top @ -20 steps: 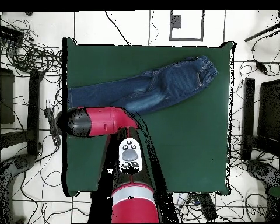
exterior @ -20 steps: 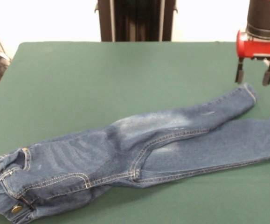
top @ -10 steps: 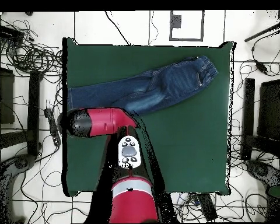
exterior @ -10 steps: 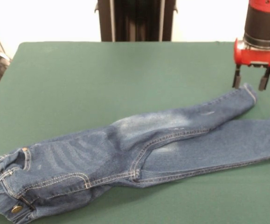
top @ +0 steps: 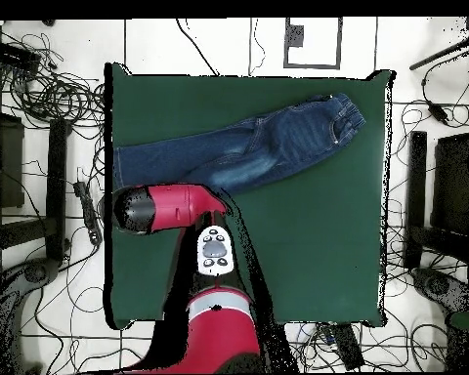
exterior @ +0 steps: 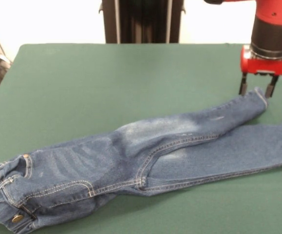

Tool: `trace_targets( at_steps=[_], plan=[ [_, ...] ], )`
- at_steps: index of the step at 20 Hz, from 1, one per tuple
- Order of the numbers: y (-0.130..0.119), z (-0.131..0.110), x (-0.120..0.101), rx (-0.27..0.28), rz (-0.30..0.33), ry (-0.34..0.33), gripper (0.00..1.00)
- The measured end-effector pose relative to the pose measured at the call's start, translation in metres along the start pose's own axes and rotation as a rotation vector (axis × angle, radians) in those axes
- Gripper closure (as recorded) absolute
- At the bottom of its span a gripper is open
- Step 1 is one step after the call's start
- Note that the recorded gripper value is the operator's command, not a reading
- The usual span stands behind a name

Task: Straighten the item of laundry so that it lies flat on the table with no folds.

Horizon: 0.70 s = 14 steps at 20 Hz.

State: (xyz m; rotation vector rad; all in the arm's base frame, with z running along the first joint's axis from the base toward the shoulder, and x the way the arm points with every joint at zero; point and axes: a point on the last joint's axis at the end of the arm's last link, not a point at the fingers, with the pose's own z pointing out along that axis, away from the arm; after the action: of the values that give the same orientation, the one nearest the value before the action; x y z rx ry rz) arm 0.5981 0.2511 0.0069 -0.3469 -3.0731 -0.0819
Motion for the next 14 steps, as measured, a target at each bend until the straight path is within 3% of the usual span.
trace_targets(
  at_steps=[4,14],
  plan=[
    [0.004,0.007,0.006,0.004,-0.009,0.009,0.0],
    [0.005,0.05,0.02,0.009,-0.019,0.026,0.0]
  ],
)
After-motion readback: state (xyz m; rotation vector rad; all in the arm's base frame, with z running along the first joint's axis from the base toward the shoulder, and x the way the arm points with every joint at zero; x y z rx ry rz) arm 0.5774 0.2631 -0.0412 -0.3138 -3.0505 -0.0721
